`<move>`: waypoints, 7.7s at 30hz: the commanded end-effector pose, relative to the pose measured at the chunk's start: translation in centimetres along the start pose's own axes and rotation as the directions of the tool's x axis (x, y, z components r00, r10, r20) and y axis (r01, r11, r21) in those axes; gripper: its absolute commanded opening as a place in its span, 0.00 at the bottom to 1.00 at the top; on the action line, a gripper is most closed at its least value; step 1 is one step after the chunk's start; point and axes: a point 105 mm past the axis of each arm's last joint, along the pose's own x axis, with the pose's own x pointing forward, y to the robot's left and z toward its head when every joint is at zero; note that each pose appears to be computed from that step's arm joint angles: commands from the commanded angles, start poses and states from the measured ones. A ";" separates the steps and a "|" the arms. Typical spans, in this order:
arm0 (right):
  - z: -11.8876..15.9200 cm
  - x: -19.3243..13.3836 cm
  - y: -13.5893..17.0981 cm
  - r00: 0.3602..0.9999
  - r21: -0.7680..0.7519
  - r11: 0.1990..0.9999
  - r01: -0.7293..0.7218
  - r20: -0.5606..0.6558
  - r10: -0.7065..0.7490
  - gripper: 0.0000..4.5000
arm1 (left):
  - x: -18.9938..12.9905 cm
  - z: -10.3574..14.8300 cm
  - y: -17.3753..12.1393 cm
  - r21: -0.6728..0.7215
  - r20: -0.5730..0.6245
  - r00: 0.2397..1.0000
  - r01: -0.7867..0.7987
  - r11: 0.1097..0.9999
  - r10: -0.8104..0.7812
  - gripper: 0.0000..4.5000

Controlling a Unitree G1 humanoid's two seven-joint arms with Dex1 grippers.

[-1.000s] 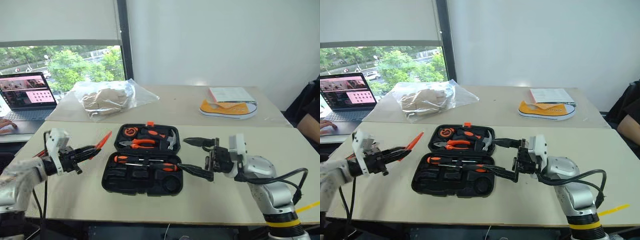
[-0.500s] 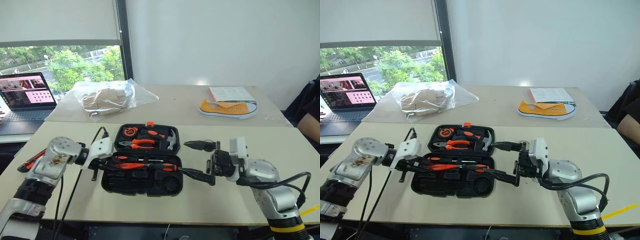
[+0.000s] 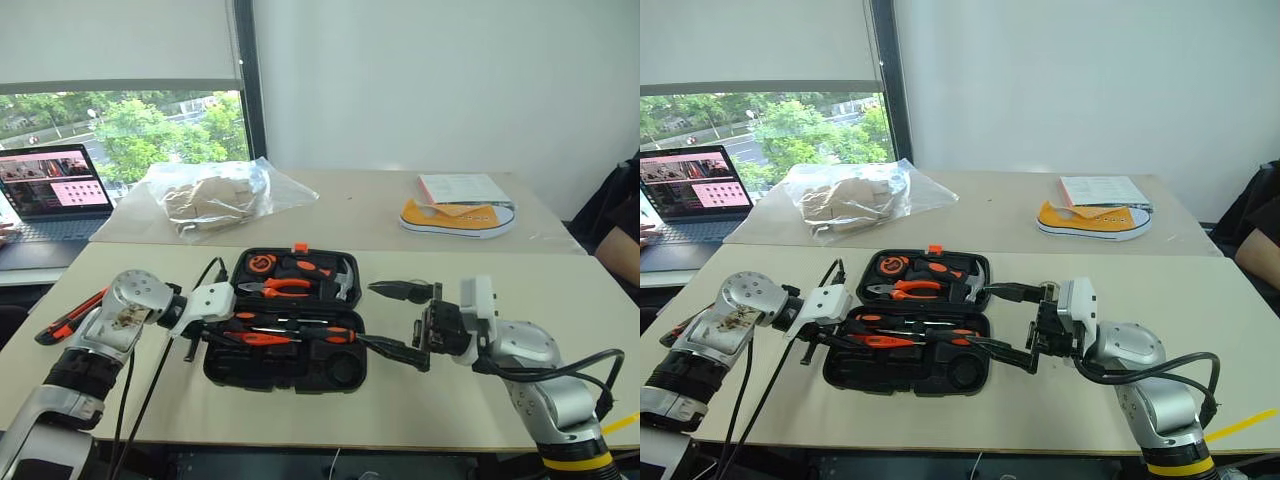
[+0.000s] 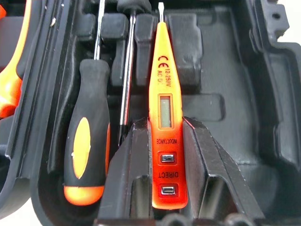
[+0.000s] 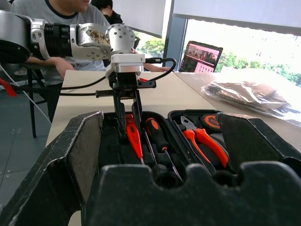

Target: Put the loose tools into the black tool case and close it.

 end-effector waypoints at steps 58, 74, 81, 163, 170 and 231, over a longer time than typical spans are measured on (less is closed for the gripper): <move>0.5 0.2 -0.2 0.999 -0.029 0.999 0.015 0.030 -0.014 1.00 | 1.2 1.3 0.0 -0.056 0.180 0.977 -0.109 0.992 0.117 0.02; 0.2 0.3 -0.1 0.999 -0.018 1.000 0.017 0.029 -0.016 1.00 | 1.7 0.2 -0.9 -0.121 0.137 0.980 -0.130 0.984 0.147 0.02; 0.2 0.4 -0.1 0.999 -0.015 1.000 0.016 0.034 -0.015 1.00 | 2.1 -0.6 -1.5 -0.188 0.104 0.983 -0.132 0.973 0.154 0.02; 0.4 -0.8 -0.5 0.987 -0.080 0.986 0.148 0.082 -0.141 1.00 | -17.3 -14.2 0.6 -0.735 -0.198 0.377 -0.668 0.117 0.905 0.38; 0.1 -1.9 -0.4 0.992 -0.078 0.989 0.127 0.034 -0.125 1.00 | -12.7 -3.6 0.4 -0.530 0.274 0.703 -0.459 0.713 0.656 0.38; -1.7 -4.0 1.8 0.992 -0.020 0.999 0.028 -0.124 -0.030 1.00 | 0.4 6.1 -1.2 0.009 0.301 0.954 0.014 1.000 -0.017 0.59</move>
